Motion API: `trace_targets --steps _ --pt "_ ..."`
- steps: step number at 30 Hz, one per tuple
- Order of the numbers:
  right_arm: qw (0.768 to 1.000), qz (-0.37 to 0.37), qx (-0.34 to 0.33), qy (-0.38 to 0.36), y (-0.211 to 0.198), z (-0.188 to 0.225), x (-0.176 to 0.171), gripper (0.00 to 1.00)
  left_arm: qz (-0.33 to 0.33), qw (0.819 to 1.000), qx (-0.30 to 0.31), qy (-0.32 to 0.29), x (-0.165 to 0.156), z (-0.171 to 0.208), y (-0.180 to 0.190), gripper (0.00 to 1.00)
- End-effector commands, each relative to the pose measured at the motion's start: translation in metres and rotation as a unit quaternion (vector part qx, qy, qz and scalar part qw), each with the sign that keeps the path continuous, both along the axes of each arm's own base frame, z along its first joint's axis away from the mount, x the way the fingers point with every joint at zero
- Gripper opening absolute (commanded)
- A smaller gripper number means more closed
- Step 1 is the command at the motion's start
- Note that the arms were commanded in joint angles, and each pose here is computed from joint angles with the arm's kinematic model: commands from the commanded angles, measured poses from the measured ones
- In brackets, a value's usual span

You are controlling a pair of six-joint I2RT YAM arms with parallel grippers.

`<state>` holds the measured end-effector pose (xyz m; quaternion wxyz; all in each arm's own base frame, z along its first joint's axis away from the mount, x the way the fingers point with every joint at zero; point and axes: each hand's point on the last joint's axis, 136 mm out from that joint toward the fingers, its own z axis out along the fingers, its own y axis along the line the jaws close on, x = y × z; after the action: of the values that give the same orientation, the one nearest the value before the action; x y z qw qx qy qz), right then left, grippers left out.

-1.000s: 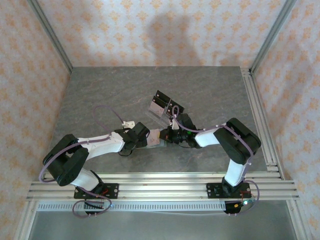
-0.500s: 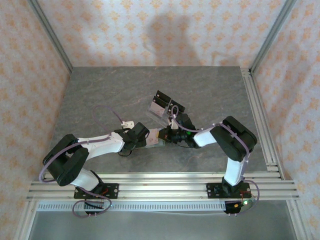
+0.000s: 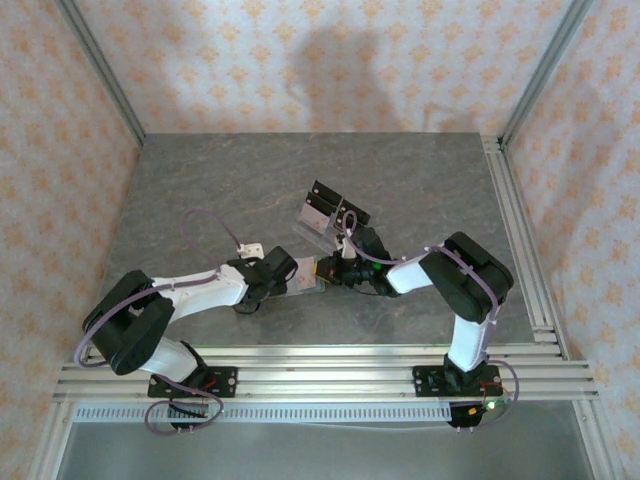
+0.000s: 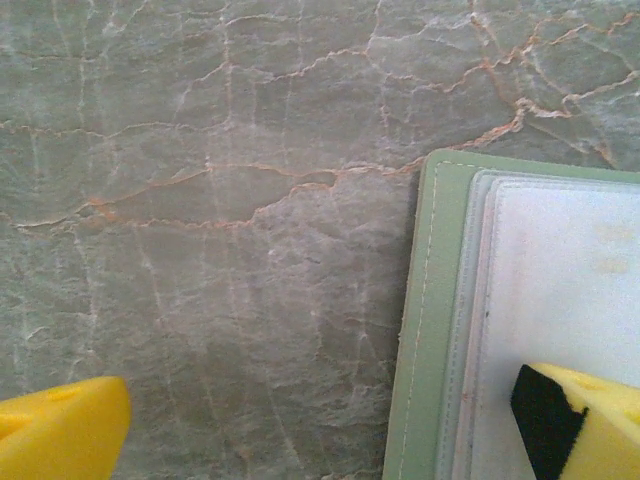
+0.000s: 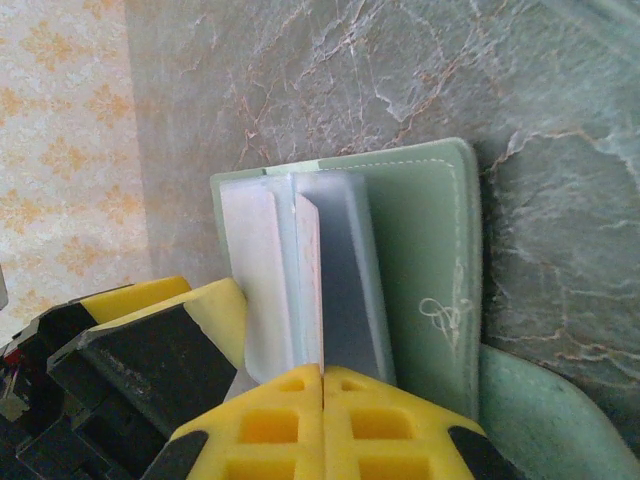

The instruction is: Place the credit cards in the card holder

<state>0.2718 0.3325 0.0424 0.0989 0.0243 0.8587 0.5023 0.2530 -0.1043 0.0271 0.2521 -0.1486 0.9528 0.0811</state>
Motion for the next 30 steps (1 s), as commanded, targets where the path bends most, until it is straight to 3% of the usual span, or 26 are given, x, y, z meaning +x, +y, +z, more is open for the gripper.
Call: trace_targets --steps 1,17,30 --pt "1.0 -0.01 -0.002 0.0 -0.006 -0.001 0.002 0.0 0.008 0.998 0.057 0.035 -0.022 -0.006 0.026 1.0" --pt "0.998 0.014 0.058 -0.019 0.013 0.037 0.004 0.0 0.006 0.998 0.049 0.037 -0.024 -0.012 0.024 1.0" --pt "0.998 0.009 0.061 -0.026 0.017 0.032 0.01 0.0 0.006 0.998 0.049 0.039 -0.025 -0.013 0.025 1.0"
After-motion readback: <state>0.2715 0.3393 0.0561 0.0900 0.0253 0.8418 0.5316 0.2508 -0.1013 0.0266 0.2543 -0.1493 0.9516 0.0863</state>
